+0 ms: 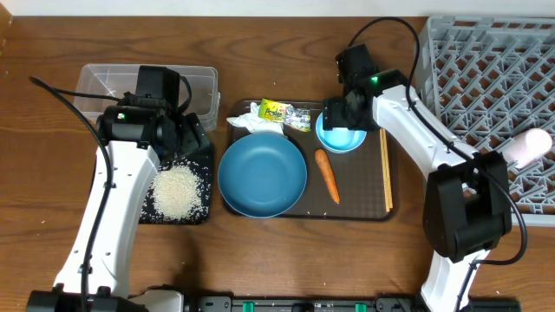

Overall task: Sort waste into correct bins and load items into the dishwasher rack
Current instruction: 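Move the right gripper over the light-blue cup on the tray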

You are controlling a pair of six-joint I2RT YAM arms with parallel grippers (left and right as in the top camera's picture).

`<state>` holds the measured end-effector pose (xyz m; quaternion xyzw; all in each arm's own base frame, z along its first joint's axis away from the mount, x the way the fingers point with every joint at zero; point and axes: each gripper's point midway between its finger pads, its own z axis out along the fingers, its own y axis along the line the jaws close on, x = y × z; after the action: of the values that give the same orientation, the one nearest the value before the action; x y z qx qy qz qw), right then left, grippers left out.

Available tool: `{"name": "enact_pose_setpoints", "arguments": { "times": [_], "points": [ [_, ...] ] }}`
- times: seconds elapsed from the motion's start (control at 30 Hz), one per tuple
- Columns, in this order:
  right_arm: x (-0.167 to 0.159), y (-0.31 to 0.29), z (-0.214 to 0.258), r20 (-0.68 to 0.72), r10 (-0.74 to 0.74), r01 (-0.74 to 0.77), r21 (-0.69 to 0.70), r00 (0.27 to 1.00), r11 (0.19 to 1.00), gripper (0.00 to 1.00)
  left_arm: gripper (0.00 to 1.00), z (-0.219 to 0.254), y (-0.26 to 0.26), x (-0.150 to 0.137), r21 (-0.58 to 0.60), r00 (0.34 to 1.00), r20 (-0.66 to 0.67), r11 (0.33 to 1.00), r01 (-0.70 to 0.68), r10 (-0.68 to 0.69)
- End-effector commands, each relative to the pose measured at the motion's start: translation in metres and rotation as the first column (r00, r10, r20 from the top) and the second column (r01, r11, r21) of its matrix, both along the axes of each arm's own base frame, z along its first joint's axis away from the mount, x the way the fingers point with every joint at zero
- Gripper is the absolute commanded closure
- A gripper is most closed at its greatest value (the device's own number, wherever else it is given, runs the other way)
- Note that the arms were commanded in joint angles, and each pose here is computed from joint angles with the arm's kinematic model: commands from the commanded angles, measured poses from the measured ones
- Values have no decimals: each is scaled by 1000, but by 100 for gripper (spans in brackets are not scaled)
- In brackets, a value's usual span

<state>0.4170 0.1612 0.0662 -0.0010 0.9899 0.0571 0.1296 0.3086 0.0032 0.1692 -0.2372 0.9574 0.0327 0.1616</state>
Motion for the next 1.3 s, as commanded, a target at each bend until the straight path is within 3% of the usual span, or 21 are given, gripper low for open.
{"name": "enact_pose_setpoints", "arguments": {
  "times": [0.0, 0.1, 0.43, 0.87, 1.27],
  "points": [
    [-3, 4, -4, -11, 4, -4, -2, 1000, 1000, 24, 1, 5, 2, 2, 4, 1000, 15, 1000, -15, 15],
    [-3, 4, -4, -15, -6, 6, 0, 1000, 1000, 27, 1, 5, 2, 2, 4, 1000, 15, 1000, -15, 15],
    [-8, 2, -8, -33, -6, 6, -7, 999, 1000, 21, 1, 5, 2, 2, 4, 1000, 15, 1000, -15, 15],
    [-10, 4, -9, -35, -12, 11, -14, 999, 1000, 26, 1, 5, 2, 2, 4, 1000, 15, 1000, -15, 14],
    [-10, 14, -8, 1, 18, -17, -60, 1000, 998, 24, 1, 5, 2, 2, 4, 1000, 15, 1000, -15, 15]
  ]
}}
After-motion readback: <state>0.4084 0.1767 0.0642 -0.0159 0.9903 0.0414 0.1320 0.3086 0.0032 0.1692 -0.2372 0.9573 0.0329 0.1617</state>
